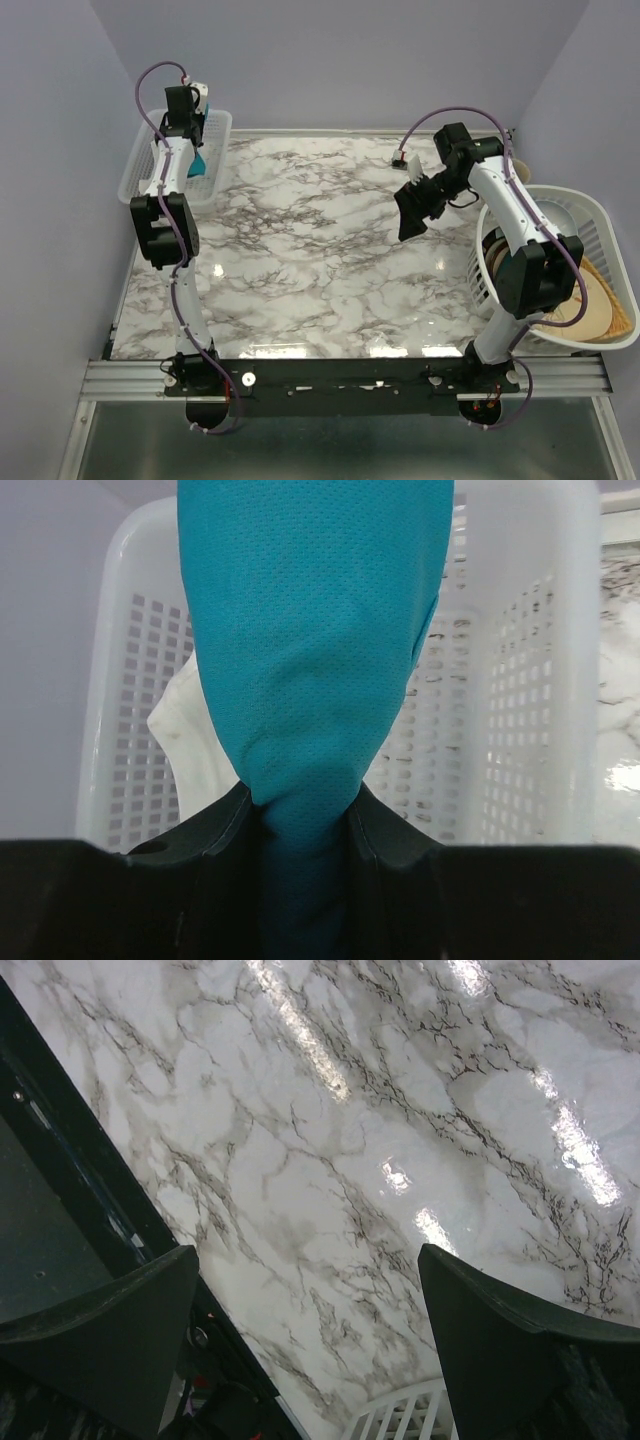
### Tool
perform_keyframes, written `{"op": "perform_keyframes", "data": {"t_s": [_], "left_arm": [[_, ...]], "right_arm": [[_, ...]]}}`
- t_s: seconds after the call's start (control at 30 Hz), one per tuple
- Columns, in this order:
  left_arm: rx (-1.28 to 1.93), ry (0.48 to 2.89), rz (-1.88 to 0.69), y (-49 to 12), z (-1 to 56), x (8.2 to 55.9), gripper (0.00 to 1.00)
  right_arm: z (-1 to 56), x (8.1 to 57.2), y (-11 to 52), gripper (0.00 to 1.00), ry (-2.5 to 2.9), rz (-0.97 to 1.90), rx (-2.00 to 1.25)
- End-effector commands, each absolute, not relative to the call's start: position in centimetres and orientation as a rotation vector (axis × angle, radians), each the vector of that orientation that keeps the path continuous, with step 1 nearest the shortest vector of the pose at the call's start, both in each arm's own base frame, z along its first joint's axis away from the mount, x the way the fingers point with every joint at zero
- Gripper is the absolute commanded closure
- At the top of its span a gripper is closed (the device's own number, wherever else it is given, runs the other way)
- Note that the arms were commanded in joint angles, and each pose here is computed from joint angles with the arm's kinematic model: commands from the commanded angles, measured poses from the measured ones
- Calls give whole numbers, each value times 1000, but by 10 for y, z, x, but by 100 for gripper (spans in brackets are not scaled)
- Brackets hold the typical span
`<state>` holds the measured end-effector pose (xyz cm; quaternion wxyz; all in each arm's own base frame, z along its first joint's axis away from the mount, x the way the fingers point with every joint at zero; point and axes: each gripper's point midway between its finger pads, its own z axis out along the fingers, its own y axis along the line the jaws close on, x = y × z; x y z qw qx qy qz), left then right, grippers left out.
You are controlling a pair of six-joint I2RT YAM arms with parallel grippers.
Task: Roll the t-shirts
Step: Place the T-shirt in the bin.
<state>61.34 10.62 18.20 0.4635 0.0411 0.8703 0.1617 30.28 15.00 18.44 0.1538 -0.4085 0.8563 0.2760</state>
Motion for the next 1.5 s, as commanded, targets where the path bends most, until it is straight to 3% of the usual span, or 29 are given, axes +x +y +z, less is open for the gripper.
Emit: {"op": "perform_keyframes", "data": {"t_s": [0.0,0.23,0.73,0.8,0.83,0.87,0.9,1.0,1.13,1.23,1.3,1.47], "left_arm": [[103,2119,487,137,178,636,100],[132,2194,441,142,131,651,100],[147,2330,419,140,69,635,99],[134,2349,436,143,63,630,89],[135,2354,436,142,61,629,81],[133,2365,439,142,59,626,63],[135,2368,441,142,59,625,57],[126,2376,439,143,57,623,50],[127,2370,431,141,59,625,48],[128,2363,416,139,65,625,35],[139,2353,393,135,75,625,2],[140,2289,312,123,116,627,2]], "right_arm": [[178,298,147,0,2501,802,-1166],[167,304,149,0,2532,821,-1169],[161,324,151,0,2544,815,-1176],[161,323,151,0,2546,814,-1176],[160,323,151,0,2548,815,-1176],[159,323,151,0,2551,817,-1176],[159,322,151,0,2551,818,-1178],[159,323,151,0,2550,815,-1180],[160,323,151,0,2546,808,-1183],[161,323,150,0,2546,798,-1189],[162,323,149,0,2545,788,-1192],[169,329,147,0,2523,749,-1199]]}}
